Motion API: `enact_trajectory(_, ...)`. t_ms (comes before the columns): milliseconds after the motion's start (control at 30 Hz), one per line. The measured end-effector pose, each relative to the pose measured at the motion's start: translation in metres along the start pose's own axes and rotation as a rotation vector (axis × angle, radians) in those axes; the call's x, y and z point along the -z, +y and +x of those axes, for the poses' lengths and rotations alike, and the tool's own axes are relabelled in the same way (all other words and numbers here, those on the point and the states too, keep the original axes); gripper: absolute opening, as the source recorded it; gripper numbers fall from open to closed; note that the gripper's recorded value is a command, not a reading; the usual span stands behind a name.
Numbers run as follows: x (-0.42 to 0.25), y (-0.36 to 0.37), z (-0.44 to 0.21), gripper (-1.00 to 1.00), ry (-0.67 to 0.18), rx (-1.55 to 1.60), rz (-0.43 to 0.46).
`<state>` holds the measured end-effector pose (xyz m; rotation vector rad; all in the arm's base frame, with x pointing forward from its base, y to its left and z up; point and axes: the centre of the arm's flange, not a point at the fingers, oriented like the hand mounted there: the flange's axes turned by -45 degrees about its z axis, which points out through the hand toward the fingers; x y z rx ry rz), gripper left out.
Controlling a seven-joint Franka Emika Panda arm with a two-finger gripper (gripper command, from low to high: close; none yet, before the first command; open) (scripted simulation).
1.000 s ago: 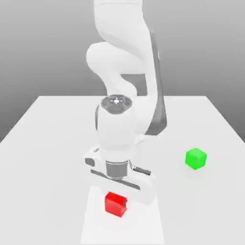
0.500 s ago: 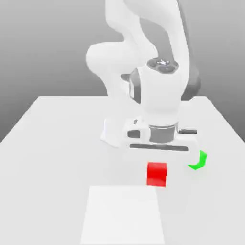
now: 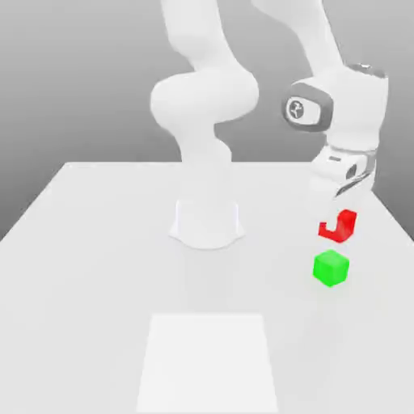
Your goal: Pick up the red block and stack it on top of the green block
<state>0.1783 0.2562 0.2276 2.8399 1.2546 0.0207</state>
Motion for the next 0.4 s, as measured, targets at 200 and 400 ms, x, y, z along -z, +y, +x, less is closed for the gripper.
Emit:
enact_trajectory(200, -0.027, 0.0, 0.0, -1.0, -0.005, 0.004, -0.011)
enact_trajectory(400, -0.048, -0.006, -0.002, 1.0, 0.001, 0.006, 0.03)
